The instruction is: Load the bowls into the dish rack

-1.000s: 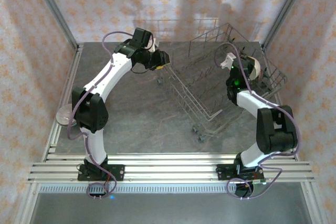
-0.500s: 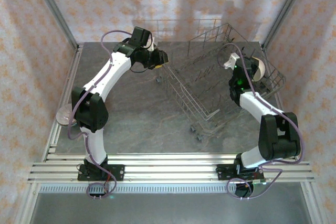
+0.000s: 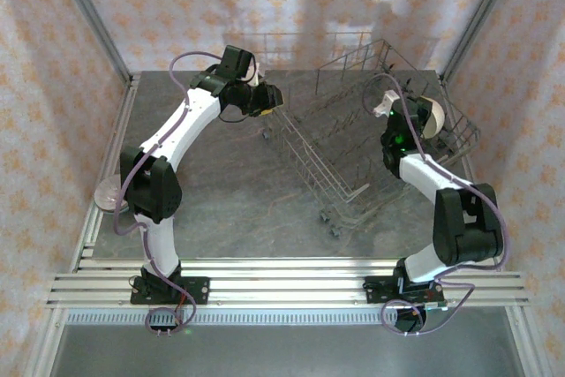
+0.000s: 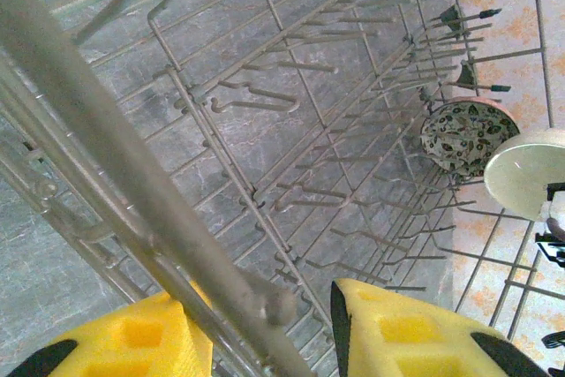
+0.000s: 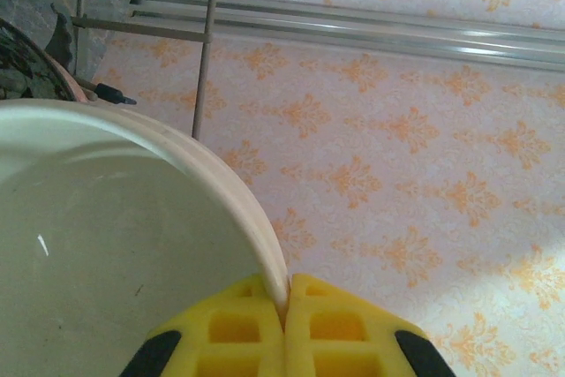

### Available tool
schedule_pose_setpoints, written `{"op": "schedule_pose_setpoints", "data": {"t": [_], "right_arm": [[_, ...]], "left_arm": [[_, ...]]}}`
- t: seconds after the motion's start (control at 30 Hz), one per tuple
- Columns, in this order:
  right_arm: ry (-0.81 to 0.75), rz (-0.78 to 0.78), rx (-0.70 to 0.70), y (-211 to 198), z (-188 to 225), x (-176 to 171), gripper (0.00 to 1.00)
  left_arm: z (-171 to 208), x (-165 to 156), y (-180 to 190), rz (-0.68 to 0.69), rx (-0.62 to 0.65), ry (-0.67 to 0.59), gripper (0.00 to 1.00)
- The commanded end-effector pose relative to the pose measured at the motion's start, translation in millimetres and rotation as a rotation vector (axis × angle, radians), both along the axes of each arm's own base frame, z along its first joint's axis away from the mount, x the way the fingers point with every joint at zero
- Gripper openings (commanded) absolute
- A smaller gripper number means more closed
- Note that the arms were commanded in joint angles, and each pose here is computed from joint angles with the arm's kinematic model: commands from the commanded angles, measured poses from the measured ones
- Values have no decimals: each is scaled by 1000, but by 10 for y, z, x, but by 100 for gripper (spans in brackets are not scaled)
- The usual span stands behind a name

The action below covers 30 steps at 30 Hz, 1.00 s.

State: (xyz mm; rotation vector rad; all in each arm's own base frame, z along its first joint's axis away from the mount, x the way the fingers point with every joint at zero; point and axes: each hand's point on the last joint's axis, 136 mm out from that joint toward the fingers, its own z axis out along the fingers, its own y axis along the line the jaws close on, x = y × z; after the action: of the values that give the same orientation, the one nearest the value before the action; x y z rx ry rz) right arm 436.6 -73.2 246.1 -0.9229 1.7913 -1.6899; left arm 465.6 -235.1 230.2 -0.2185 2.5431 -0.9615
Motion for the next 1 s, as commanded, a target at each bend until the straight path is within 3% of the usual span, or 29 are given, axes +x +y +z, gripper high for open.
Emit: {"op": "schedule_pose_setpoints", "data": {"t": [0.0,0.23,0.43,0.97], "right_arm": [[-45,-36,-17,-33,104,61,0],[-79,-3,-7,150,238,186,0],[-55,13,-9,240,109,225,0],[-71,44,-18,439,49,-5,0]], "left_arm": [[340,97,67,-57,20,-199,7],[365,82,66,-57,14,-206,6],[370,84,61,-57,11,-207,6],[339,109,52,-45,4,-198,6]]}}
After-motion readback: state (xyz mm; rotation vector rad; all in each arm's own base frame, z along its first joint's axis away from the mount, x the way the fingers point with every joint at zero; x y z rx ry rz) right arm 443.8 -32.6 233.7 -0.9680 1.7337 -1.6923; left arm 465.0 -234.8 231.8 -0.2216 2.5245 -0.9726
